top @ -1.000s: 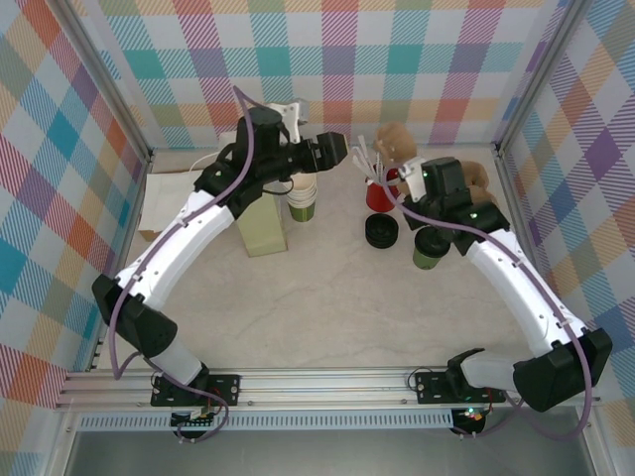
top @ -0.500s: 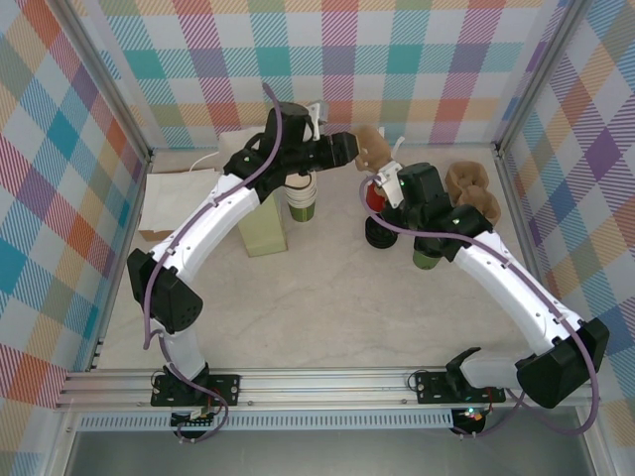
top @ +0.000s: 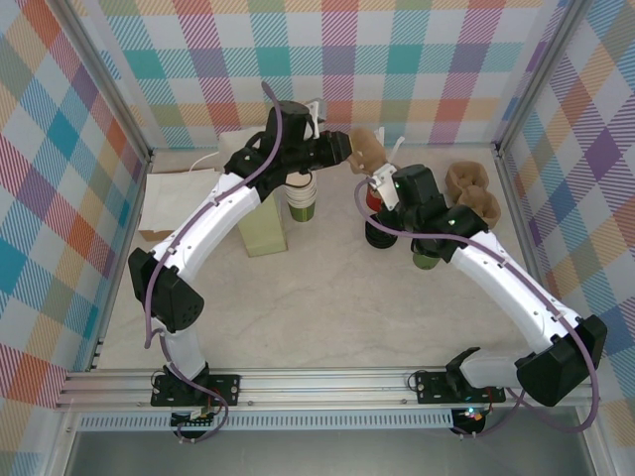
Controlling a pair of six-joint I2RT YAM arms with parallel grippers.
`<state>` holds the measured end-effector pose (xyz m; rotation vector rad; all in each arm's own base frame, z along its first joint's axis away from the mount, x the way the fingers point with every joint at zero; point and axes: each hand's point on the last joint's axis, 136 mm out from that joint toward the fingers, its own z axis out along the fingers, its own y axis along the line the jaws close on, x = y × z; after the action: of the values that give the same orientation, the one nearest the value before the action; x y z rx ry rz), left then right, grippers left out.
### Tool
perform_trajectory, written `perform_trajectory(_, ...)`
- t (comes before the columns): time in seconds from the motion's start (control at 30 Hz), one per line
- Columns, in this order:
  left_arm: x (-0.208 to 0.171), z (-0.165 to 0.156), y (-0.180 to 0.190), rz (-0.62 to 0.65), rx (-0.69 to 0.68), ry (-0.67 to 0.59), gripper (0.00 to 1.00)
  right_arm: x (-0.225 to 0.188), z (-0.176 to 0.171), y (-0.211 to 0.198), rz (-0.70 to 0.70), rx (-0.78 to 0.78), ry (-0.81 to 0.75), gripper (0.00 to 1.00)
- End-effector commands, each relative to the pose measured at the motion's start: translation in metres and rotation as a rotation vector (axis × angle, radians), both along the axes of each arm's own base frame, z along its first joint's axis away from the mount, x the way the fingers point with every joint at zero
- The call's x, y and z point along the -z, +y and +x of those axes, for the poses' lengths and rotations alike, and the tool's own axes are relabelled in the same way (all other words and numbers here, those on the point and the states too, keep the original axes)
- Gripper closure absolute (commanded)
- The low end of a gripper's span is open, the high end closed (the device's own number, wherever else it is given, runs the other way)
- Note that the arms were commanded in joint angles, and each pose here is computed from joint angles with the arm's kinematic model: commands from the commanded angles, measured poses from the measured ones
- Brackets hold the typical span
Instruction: Pack the takeout coffee
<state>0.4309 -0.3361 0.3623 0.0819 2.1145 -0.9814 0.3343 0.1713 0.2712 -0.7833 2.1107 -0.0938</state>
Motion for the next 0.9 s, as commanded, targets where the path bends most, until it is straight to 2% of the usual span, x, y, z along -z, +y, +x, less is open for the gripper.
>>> perform_trajectory(0.0, -0.007, 0.001, -0.003, -0.005, 0.003, -0.012, 0.75, 0.0, 0.003, 0.004, 0.0, -0.006, -0.016, 0.92)
perform_trajectory(0.17, -0.005, 0.0, -0.002, 0.006, 0.001, -0.014, 0.84, 0.0, 0.001, 0.007, 0.014, -0.014, -0.001, 0.91)
perform_trajectory(0.27, -0.003, -0.001, 0.0, 0.009, -0.003, -0.021, 0.89, 0.0, -0.003, 0.009, 0.04, -0.019, 0.022, 0.84)
perform_trajectory(0.5, -0.001, -0.003, 0.012, 0.026, -0.062, -0.068, 0.93, -0.016, -0.018, 0.015, 0.19, 0.003, 0.105, 0.48)
perform_trajectory(0.63, -0.002, -0.008, 0.019, 0.042, -0.117, -0.116, 0.94, -0.04, -0.025, 0.019, 0.412, 0.074, 0.176, 0.26)
perform_trajectory(0.8, -0.01, -0.015, 0.022, 0.012, -0.161, -0.18, 0.94, -0.053, -0.016, 0.007, 0.72, 0.32, 0.304, 0.17)
perform_trajectory(0.87, -0.013, -0.02, 0.023, 0.009, -0.173, -0.206, 0.94, -0.058, -0.011, 0.006, 0.903, 0.411, 0.364, 0.16)
